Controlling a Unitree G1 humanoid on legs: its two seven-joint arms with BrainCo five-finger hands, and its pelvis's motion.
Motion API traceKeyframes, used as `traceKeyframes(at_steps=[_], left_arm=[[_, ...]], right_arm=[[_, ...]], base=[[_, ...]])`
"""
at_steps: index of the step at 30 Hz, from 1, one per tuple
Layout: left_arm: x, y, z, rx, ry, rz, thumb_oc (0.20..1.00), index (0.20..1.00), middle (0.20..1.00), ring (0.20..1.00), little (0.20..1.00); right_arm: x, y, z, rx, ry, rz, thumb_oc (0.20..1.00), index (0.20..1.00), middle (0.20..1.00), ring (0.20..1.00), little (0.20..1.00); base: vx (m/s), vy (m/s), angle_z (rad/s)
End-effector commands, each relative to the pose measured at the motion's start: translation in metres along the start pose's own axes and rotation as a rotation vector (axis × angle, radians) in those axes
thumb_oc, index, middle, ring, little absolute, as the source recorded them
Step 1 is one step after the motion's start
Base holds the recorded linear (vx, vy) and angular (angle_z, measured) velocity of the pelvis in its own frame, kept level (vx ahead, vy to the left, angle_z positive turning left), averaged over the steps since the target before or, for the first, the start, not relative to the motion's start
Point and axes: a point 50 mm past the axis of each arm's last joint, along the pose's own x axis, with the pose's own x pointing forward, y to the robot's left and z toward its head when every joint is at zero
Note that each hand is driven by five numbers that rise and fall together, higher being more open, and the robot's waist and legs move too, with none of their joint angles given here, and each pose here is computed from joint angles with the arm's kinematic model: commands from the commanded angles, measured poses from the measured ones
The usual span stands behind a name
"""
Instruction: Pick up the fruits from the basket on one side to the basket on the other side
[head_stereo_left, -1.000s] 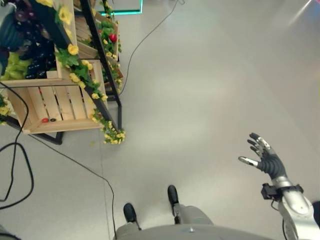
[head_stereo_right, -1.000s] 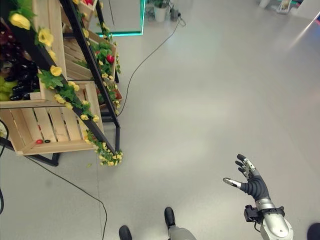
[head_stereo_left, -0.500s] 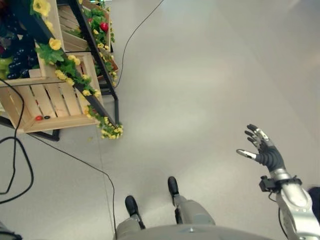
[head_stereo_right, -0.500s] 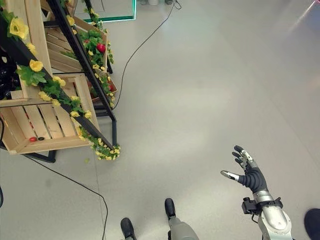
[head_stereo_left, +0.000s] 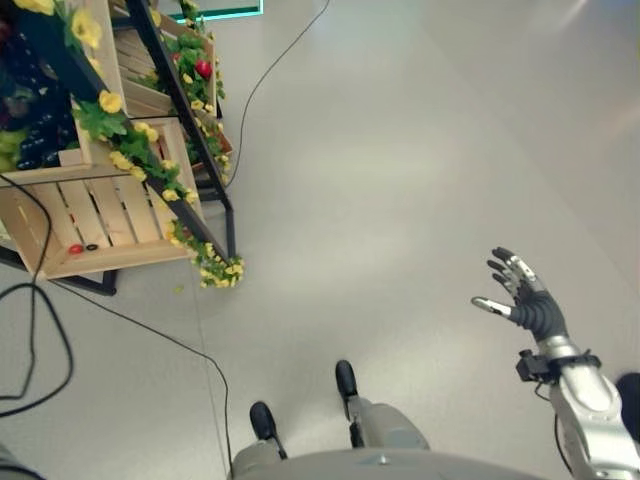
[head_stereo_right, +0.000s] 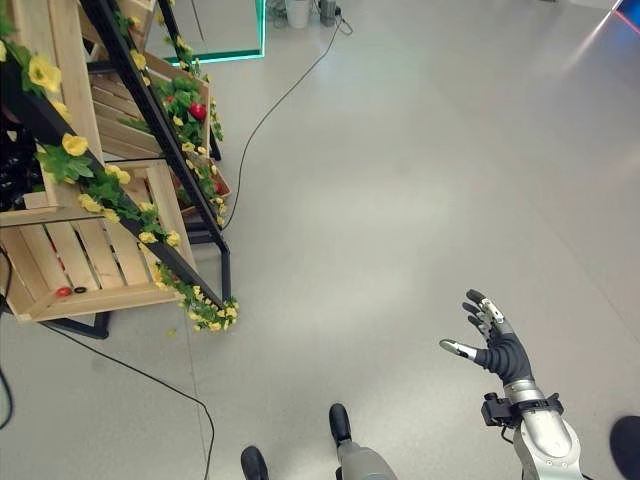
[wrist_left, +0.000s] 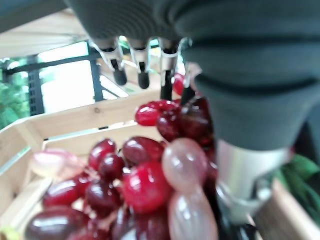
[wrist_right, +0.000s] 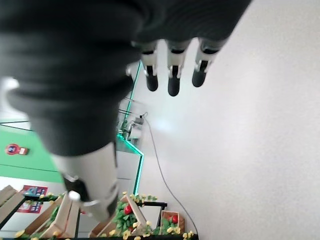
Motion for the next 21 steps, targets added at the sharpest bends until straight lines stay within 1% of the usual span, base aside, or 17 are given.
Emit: traceKeyframes(at_steps=[1, 2, 4, 7, 8, 10, 11, 17, 21], left_arm=[[0.009, 0.006, -0.010, -0.024, 0.058, 0.067, 1.000, 1.000, 1.000, 1.000, 1.000], [0.010, 0.000, -0.020, -0.002, 0.101, 0.011, 1.000, 1.000, 1.000, 1.000, 1.000], [0.017, 0.006, -0.023, 0.017, 0.107, -0.012, 1.000, 1.000, 1.000, 1.000, 1.000], [0.024, 0.001, -0.026, 0.028, 0.113, -0.064, 1.000, 1.000, 1.000, 1.000, 1.000], [0.026, 0.004, -0.029, 0.044, 0.119, -0.080, 1.000, 1.000, 1.000, 1.000, 1.000], [0.030, 0.005, -0.027, 0.036, 0.120, -0.077, 1.000, 1.000, 1.000, 1.000, 1.000], [0.028, -0.006, -0.036, 0.052, 0.150, -0.129, 1.000, 1.000, 1.000, 1.000, 1.000], [0.028, -0.021, -0.046, 0.060, 0.204, -0.238, 1.000, 1.000, 1.000, 1.000, 1.000], [0.029, -0.026, -0.043, 0.047, 0.210, -0.244, 1.000, 1.000, 1.000, 1.000, 1.000]], right_arm=[[0.002, -0.011, 0.016, -0.030, -0.072, -0.012, 1.000, 1.000, 1.000, 1.000, 1.000], [0.003, -0.011, 0.015, -0.030, -0.065, -0.006, 1.000, 1.000, 1.000, 1.000, 1.000], [0.002, -0.010, 0.015, -0.018, -0.065, -0.004, 1.000, 1.000, 1.000, 1.000, 1.000], [0.005, -0.005, 0.013, -0.010, -0.068, 0.009, 1.000, 1.000, 1.000, 1.000, 1.000], [0.004, -0.004, 0.012, -0.004, -0.066, 0.006, 1.000, 1.000, 1.000, 1.000, 1.000], [0.004, -0.002, 0.011, 0.002, -0.064, 0.015, 1.000, 1.000, 1.000, 1.000, 1.000], [0.004, 0.000, 0.011, 0.001, -0.067, 0.022, 1.000, 1.000, 1.000, 1.000, 1.000], [0.006, 0.005, 0.009, 0.021, -0.069, 0.035, 1.000, 1.000, 1.000, 1.000, 1.000], [0.007, 0.009, 0.007, 0.033, -0.067, 0.043, 1.000, 1.000, 1.000, 1.000, 1.000]], base=[[0.00, 0.005, 0.23], [-0.02, -0.004, 0.22], [0.00, -0.008, 0.07], [0.00, -0.019, 0.13], [0.00, -0.014, 0.11], [0.00, -0.003, 0.04], [0.00, 0.000, 0.00], [0.00, -0.002, 0.01], [0.00, -0.002, 0.03]])
